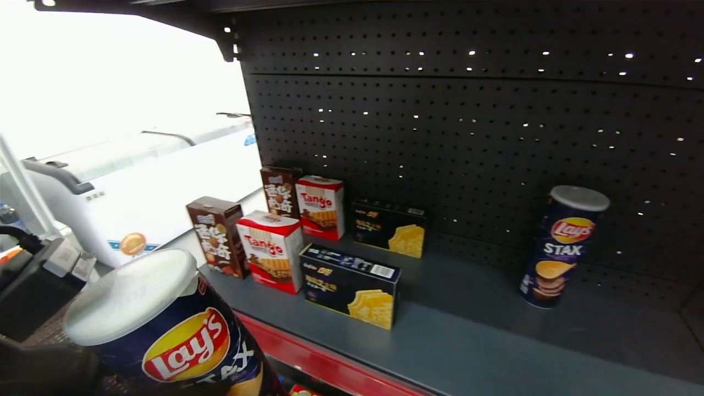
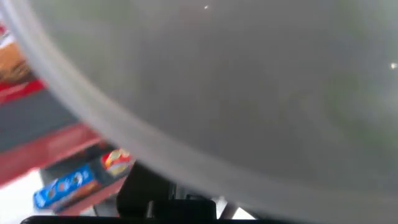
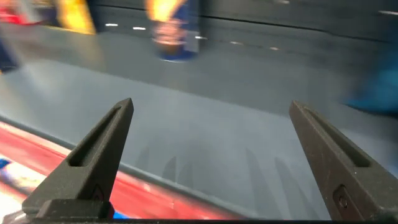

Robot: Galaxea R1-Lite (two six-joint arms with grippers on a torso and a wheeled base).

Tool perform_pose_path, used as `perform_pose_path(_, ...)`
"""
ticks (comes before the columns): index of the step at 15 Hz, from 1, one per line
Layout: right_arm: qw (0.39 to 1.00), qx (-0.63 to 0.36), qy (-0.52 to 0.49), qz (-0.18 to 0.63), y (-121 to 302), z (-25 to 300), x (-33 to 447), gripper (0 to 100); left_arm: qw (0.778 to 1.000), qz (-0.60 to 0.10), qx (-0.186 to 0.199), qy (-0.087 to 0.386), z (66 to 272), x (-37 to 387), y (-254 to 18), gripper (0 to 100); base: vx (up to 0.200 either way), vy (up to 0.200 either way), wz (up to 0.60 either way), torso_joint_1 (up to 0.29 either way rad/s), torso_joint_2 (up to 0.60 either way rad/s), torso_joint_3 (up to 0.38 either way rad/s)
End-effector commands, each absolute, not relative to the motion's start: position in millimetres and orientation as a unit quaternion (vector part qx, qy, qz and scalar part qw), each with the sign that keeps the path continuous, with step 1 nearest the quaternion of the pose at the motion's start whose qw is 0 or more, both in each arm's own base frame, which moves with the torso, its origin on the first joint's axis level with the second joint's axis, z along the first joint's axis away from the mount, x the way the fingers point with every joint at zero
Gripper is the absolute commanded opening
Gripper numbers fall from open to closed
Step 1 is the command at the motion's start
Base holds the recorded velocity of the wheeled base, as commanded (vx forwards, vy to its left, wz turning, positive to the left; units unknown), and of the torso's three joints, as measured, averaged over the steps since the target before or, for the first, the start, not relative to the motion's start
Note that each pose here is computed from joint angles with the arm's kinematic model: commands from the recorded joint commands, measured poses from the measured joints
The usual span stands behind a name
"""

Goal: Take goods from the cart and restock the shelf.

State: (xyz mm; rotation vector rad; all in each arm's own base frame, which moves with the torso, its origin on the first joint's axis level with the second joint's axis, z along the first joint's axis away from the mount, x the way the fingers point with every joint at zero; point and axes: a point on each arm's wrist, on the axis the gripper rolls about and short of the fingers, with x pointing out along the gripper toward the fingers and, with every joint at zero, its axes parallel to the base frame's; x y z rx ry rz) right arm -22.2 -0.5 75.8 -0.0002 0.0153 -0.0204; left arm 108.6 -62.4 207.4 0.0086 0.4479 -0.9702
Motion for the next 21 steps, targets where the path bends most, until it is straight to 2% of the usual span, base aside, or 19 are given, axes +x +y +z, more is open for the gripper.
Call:
perform_pose_path(1,1.0,0.0,0.008,-0.01,-0.5,75.8,-22.1,100,0.855,-0.476,0.008,0.208,210.1,106.3,-65.4,0,0.0,0.0,-0.6,0.002,0.01,0.002)
perform_pose_path(3,1.0,0.0,0.008,-0.01,-0.5,75.8,-22.1,100,0.85,-0.49,0.012,0.193,214.6,100.1,-66.6,0,0.0,0.0,-0.6,-0.005,0.0,0.002)
perform_pose_path(8,1.0,0.0,0.008,-0.01,-0.5,75.8,-22.1,100,0.849,-0.491,0.012,0.196,212.7,99.2,-66.7,0,0.0,0.0,-0.6,0.0,0.0,0.003)
perform_pose_path(21,1.0,0.0,0.008,-0.009,-0.5,75.8,-22.1,100,0.854,-0.48,0.01,0.202,207.8,97.1,-63.2,0,0.0,0.0,0.0,0.0,0.0,0.0)
